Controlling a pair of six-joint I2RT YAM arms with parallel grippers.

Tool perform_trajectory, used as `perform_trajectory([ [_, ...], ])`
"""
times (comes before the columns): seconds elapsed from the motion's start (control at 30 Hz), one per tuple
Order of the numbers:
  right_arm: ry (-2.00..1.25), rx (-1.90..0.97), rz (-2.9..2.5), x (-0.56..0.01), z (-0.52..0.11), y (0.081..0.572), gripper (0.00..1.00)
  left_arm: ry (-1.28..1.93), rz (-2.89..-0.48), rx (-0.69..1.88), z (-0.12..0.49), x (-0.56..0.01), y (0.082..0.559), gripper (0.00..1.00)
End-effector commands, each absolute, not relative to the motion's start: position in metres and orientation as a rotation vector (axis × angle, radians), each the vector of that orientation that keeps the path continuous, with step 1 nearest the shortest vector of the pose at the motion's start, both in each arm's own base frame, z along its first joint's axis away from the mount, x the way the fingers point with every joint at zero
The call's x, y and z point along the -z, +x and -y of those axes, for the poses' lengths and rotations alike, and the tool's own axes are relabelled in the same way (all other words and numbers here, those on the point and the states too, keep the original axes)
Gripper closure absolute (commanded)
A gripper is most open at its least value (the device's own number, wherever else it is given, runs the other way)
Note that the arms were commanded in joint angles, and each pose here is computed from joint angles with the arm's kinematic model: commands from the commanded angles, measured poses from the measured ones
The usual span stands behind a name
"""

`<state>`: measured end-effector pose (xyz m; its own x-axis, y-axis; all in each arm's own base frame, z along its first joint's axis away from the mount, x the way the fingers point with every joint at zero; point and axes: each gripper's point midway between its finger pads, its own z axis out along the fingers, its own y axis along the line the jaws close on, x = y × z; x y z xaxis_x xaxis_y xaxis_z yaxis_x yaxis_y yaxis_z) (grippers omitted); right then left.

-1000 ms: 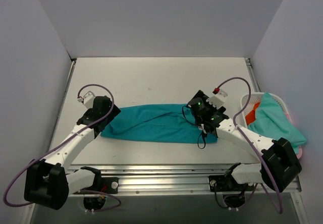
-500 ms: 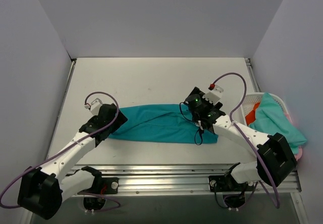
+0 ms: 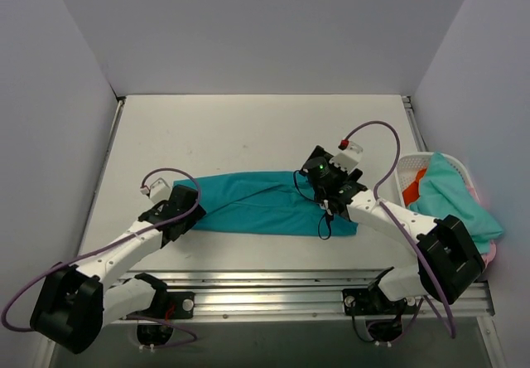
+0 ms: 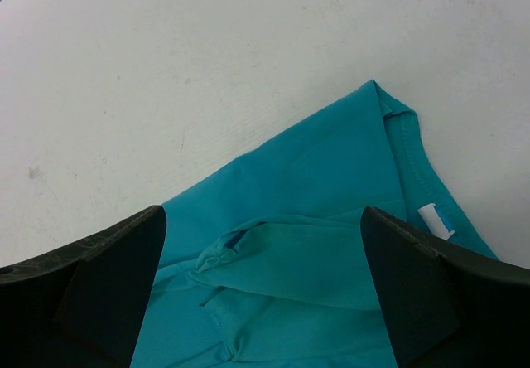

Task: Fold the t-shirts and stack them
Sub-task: Fold the other side of the tshirt into a rectangle

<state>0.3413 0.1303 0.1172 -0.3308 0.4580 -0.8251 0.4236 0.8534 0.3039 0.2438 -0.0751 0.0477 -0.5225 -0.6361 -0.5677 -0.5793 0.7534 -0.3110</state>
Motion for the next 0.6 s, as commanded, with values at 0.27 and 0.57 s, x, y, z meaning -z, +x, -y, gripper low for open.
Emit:
perform_trajectory([
  [0.27,0.642,-0.011,-1.941,-0.119,-0.126,0.343,0.00,-0.941,-2.139,0.099,0.079,-0.057,0.284,0.20],
  [0.57,0.631,0.002,-1.952,-0.114,-0.130,0.347,0.00,-0.919,-2.108,0.081,0.076,-0.073,0.292,0.21],
])
